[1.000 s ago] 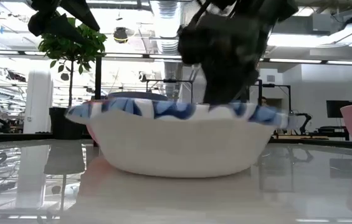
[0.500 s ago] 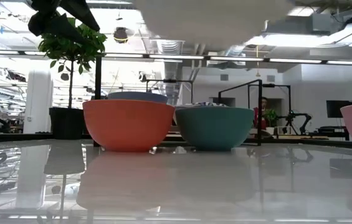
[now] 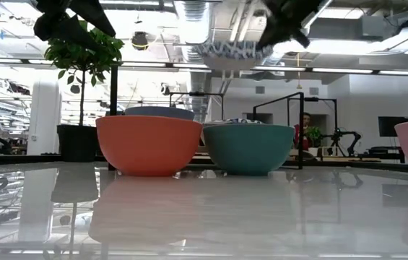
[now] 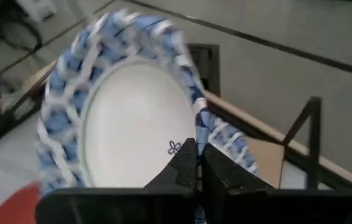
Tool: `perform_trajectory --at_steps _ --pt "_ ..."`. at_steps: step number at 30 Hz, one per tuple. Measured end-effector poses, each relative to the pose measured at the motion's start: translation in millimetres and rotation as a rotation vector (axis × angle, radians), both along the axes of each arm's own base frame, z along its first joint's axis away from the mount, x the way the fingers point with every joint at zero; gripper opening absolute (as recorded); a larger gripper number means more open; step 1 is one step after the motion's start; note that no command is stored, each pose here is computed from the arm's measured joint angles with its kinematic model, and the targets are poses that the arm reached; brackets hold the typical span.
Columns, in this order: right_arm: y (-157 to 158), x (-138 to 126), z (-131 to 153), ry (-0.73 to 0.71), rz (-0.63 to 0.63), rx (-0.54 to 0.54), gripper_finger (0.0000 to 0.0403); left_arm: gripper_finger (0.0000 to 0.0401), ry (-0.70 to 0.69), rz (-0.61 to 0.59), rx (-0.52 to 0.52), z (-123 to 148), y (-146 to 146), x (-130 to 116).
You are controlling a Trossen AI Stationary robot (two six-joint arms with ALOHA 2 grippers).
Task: Place and stack bowls onto a shelf
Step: Stack the white patterned bowl on top of the white patterned bowl on the shelf
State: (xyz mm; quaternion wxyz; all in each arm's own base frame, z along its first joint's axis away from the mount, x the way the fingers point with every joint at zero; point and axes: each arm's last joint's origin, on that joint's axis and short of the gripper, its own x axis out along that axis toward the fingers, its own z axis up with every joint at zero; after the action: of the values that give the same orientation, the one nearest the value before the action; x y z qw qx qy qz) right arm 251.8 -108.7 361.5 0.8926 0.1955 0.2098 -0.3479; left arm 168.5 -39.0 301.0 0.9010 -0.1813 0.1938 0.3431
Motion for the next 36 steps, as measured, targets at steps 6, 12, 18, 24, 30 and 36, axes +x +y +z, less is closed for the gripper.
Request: perform_trajectory --at_steps 6,12,18,24,30,36 --pt "-55.7 12.6 -29.3 -0.011 0.005 0.123 0.0029 0.0277 0.006 0.003 0.017 0.0 0.3 -0.2" --pt "-85.6 24.8 -70.5 0.087 -0.02 0.231 0.0029 0.0277 0.021 0.006 0.027 -0.9 0.8 -1.3" --pt "-103.0 28.8 -94.3 0.115 -0.023 0.313 0.003 0.0277 0.023 0.005 0.023 -1.2 0.8 -1.5" --pt "-105.4 25.5 -102.4 0.159 -0.036 0.36 0.0044 0.0277 0.024 0.002 0.019 -1.3 0.7 -1.4" --pt "-103.2 23.1 -98.9 0.168 -0.025 0.353 0.0046 0.0277 0.024 0.002 0.018 -1.3 0.7 -1.4" --pt "-99.6 18.4 -98.9 0.217 -0.011 0.364 0.0055 0.0277 0.019 0.006 0.012 -1.2 0.7 -1.4"
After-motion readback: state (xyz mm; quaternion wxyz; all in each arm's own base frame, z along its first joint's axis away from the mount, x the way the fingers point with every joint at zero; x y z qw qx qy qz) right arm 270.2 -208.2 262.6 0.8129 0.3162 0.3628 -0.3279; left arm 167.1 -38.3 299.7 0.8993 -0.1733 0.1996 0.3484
